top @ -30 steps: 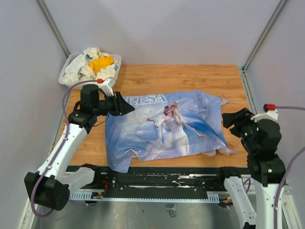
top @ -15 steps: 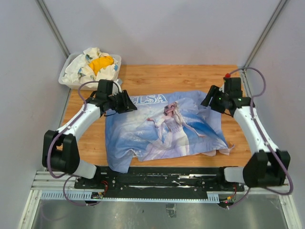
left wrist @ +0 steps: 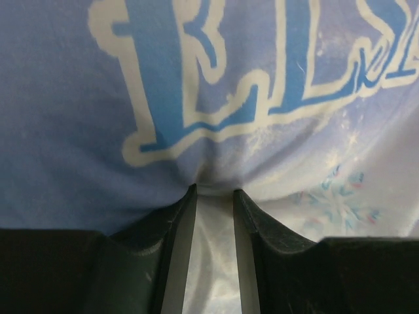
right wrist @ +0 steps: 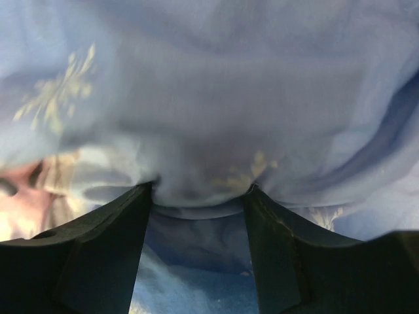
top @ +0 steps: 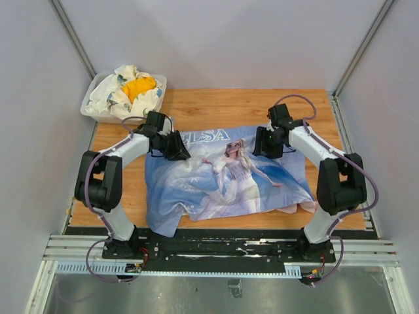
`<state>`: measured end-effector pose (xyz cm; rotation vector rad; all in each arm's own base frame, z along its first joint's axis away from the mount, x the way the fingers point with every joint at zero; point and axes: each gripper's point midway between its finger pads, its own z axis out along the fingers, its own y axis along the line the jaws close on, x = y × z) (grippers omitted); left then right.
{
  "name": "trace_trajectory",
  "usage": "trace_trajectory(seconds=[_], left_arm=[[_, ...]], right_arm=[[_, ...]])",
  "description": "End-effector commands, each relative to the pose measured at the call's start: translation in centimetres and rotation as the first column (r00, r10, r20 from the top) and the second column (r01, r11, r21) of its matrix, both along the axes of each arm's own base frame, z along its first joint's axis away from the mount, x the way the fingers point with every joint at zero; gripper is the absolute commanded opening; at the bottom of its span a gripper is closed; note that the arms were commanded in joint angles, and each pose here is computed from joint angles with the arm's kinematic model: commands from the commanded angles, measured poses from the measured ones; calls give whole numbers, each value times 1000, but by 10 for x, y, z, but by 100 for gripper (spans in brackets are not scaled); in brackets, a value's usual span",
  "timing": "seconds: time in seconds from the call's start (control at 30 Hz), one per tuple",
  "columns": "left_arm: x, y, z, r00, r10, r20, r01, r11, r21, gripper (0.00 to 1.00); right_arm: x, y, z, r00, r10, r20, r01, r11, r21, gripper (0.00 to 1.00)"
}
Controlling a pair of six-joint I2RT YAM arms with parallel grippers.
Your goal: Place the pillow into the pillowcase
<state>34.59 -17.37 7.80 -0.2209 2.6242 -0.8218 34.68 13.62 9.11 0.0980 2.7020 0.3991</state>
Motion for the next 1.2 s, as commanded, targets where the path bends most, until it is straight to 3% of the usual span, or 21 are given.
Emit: trace_trajectory(seconds=[0.0,0.2,0.47,0.67,0.93,1.17], left_arm=[[24,1,-38,999,-4,-36,6,998,67,35],[78,-15,-47,1000,-13,-27,15,998,61,35],[162,-36,-45,999,-19,28,18,999,37,34],[215,-47,-16,993,-16,117,16,1000,1,35],[191,-40,83,961,-6,275,14,1000,-26,38],[117,-19,133,947,85,309,-67,995,-69,38]], right_arm=[[8,-10,-31,996,-10,-90,-1,993,-114,60],[47,-26,-49,989,-67,-131,40,979,-201,60],[129,-74,-54,974,-210,-84,195,968,-156,61],[185,-71,-31,979,-203,2,202,975,-94,62],[167,-73,52,961,-199,190,213,976,-53,68],[117,-82,115,928,-228,293,251,967,-42,70]])
